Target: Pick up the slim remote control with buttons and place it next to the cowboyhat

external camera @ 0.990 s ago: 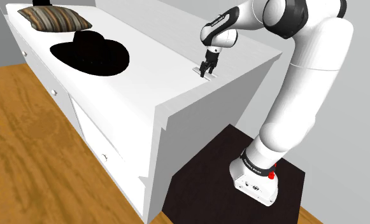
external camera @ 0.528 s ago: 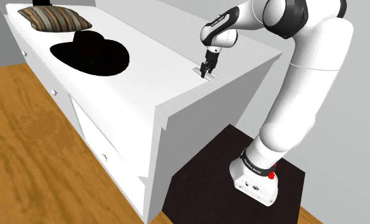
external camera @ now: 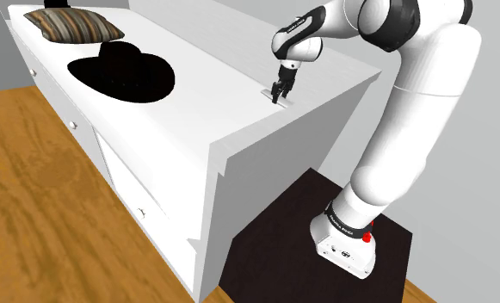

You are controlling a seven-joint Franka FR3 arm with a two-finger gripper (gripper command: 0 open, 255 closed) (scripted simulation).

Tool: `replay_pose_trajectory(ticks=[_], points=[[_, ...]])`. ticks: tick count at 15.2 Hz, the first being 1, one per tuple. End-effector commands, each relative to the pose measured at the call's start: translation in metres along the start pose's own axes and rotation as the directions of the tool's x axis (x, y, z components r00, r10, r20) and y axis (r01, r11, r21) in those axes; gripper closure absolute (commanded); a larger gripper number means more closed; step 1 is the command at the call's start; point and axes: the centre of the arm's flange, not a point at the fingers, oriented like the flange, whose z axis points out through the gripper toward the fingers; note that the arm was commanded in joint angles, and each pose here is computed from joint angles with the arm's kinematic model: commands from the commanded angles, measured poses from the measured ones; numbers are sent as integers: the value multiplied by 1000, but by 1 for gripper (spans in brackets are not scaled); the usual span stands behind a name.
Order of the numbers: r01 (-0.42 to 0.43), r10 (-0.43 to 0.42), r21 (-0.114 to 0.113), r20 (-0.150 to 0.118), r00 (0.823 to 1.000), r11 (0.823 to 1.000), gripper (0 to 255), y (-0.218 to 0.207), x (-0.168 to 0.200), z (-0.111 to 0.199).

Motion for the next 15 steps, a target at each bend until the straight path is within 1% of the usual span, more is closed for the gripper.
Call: replay_pose_trajectory(ticks=[1, 15], points=[[0, 0, 0, 0, 1000, 1000, 255, 0, 0, -10], [0, 0, 0, 0, 1000, 1000, 255, 1, 0, -84]])
